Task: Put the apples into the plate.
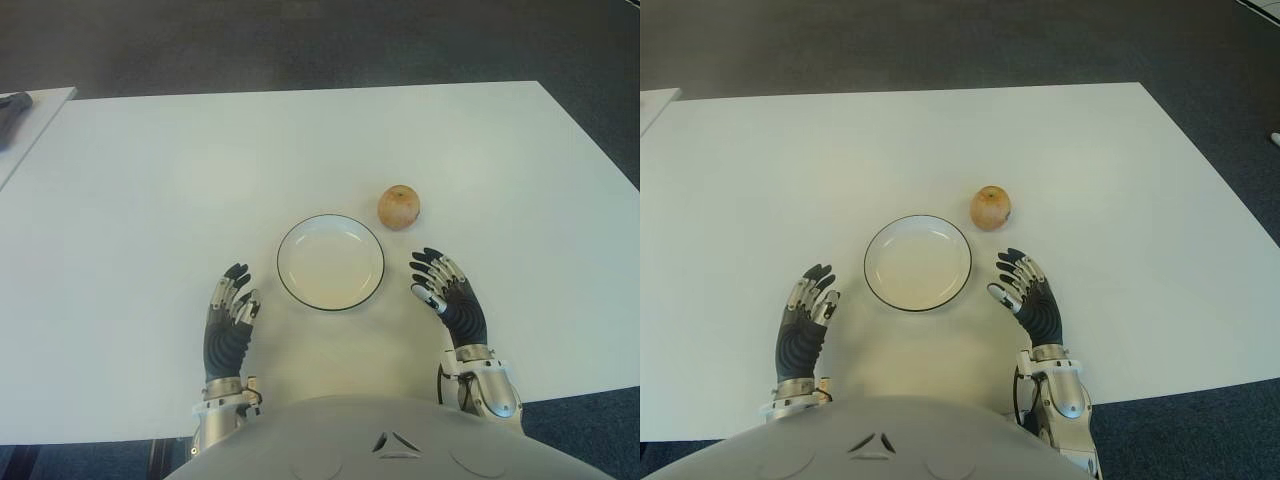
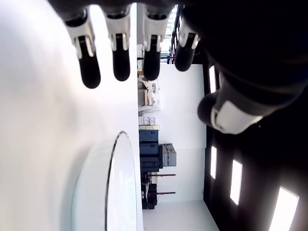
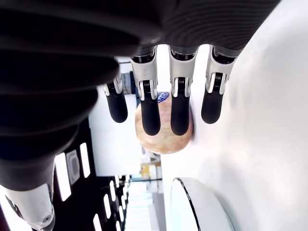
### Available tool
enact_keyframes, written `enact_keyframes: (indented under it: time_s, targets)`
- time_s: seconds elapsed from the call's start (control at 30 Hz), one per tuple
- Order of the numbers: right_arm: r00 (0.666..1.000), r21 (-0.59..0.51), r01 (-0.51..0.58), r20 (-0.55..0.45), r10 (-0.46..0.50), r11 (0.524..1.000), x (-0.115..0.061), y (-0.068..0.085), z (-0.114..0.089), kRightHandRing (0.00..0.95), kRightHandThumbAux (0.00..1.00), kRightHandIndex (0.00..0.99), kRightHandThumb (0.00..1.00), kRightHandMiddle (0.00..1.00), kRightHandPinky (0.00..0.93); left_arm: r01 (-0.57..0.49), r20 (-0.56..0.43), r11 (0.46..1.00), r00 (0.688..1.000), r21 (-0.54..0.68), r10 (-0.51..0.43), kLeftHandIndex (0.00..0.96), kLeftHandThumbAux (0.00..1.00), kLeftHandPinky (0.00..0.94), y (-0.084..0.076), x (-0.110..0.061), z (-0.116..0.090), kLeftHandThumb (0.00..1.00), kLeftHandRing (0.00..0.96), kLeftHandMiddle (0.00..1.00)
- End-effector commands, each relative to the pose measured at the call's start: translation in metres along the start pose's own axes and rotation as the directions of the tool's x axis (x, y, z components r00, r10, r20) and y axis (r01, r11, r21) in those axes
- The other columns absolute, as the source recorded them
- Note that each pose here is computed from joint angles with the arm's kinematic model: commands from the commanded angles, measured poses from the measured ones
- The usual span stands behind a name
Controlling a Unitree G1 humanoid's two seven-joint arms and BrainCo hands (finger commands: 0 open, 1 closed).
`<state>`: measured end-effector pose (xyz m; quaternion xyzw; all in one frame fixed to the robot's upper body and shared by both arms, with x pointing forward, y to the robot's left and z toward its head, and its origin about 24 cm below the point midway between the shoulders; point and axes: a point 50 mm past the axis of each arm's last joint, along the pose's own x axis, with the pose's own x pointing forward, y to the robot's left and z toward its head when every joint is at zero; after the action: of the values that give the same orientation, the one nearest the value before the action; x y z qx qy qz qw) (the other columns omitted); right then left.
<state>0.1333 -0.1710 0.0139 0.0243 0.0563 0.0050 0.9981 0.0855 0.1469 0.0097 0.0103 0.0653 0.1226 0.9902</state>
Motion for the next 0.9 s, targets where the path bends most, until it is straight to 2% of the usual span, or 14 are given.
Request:
enact_keyframes:
  time_s: [0.03, 0.57, 0.9]
  targets:
    - [1.000, 0.002, -0.001, -0.018, 0.001, 1.000, -0.0012, -0.0002, -0.0020, 0.230, 0.663, 0.176, 0.535, 0.248, 0.235, 0.008, -0.023, 1.000, 1.000, 0.006, -0.007, 0.152, 0.551, 0.242, -0.0010, -0.0009, -0.0024, 0.287, 0.168, 0.165]
    - [1.000, -0.005, -0.002, -0.020, 0.002, 1.000, -0.0004, -0.0019, -0.0011, 0.225, 0.661, 0.177, 0.518, 0.242, 0.236, 0.011, -0.045, 1.000, 0.999, -0.023, -0.012, 0.126, 0.563, 0.280, -0.0039, -0.0033, -0.0028, 0.288, 0.187, 0.163]
    - [1.000, -0.011, -0.005, 0.003, 0.005, 1.000, 0.0023, -0.0061, 0.0026, 0.226, 0.655, 0.174, 0.519, 0.241, 0.239, 0.005, -0.038, 0.999, 0.999, -0.039, -0.006, 0.122, 0.576, 0.269, -0.0061, -0.0041, -0.0034, 0.291, 0.187, 0.162]
